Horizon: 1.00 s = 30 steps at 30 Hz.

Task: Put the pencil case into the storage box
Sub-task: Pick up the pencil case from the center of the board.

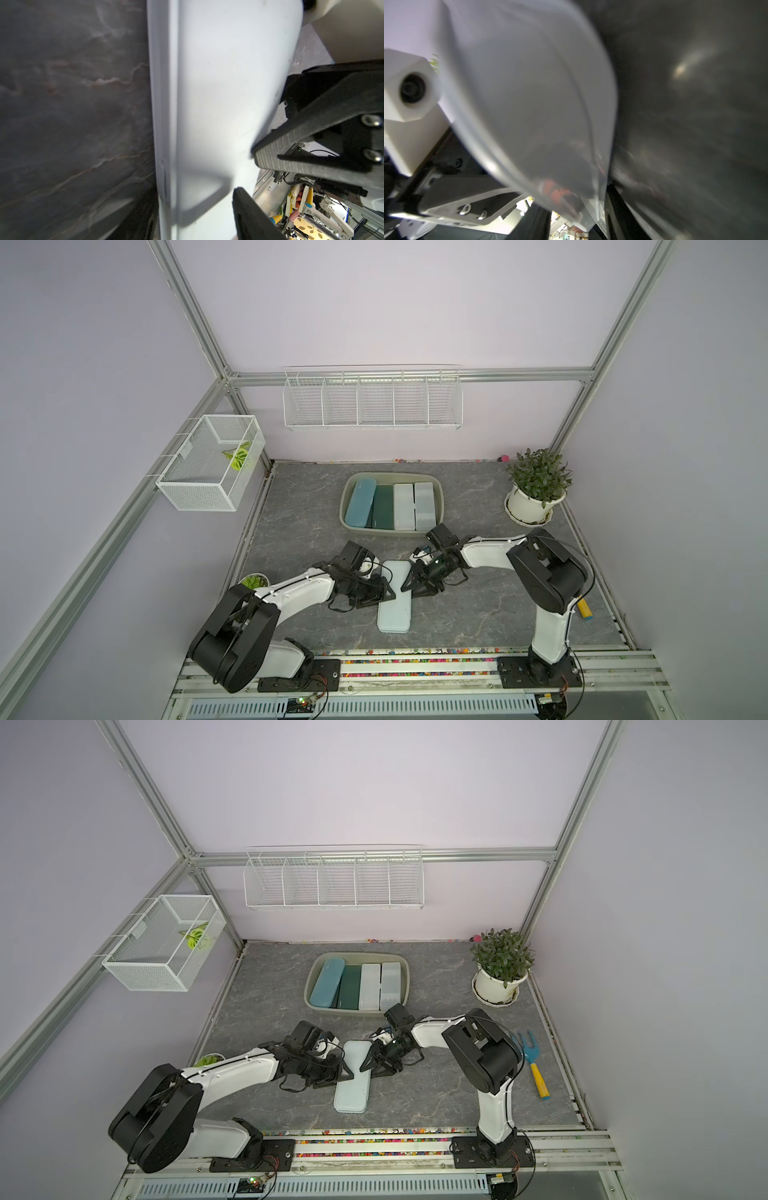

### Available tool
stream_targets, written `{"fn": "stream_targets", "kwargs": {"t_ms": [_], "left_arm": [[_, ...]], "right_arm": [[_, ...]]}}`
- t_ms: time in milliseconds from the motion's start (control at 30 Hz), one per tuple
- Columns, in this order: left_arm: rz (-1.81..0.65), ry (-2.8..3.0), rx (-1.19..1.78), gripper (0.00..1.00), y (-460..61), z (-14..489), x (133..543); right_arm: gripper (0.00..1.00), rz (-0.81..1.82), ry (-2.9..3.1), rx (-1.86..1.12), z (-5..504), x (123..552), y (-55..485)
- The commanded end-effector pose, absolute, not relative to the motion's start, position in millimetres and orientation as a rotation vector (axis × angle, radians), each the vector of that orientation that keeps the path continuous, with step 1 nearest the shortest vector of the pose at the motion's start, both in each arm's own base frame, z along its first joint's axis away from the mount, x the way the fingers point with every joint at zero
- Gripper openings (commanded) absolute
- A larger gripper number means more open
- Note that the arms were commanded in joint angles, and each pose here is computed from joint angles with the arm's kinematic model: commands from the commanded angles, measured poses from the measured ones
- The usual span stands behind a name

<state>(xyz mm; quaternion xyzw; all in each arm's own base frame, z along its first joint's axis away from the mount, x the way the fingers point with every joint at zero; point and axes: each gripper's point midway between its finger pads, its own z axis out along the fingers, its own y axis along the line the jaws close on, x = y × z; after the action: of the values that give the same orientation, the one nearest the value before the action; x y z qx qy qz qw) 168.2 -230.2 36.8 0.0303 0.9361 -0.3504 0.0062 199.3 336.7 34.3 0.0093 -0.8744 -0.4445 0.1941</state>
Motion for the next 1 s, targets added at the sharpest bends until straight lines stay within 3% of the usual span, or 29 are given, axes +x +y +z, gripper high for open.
{"fn": "stream_targets", "kwargs": {"t_ms": [0, 367, 500, 600, 733, 967], "left_arm": [[-1.246, 2.812, 0.165, 0.61, -249, 51, 168], [-1.342, 2.63, 0.152, 0.62, -255, 81, 179], [-1.311, 2.598, 0.119, 0.62, -250, 86, 183], [-1.252, 2.601, 0.082, 0.63, -243, 89, 185], [-1.172, 2.607, 0.069, 0.74, -231, 99, 185], [-0.96, 2.585, 0.041, 0.96, -203, 135, 189]], "right_arm": [[0.45, -1.383, -2.449, 0.109, 29, 204, 365], [0.5, -1.553, -2.326, 0.222, 56, 201, 377], [0.46, -1.561, -2.305, 0.224, 57, 198, 376], [0.37, -1.561, -2.302, 0.223, 58, 198, 375], [0.26, -1.523, -2.389, 0.196, 63, 211, 363], [0.25, -1.296, -2.686, 0.308, 107, 245, 329]]}}
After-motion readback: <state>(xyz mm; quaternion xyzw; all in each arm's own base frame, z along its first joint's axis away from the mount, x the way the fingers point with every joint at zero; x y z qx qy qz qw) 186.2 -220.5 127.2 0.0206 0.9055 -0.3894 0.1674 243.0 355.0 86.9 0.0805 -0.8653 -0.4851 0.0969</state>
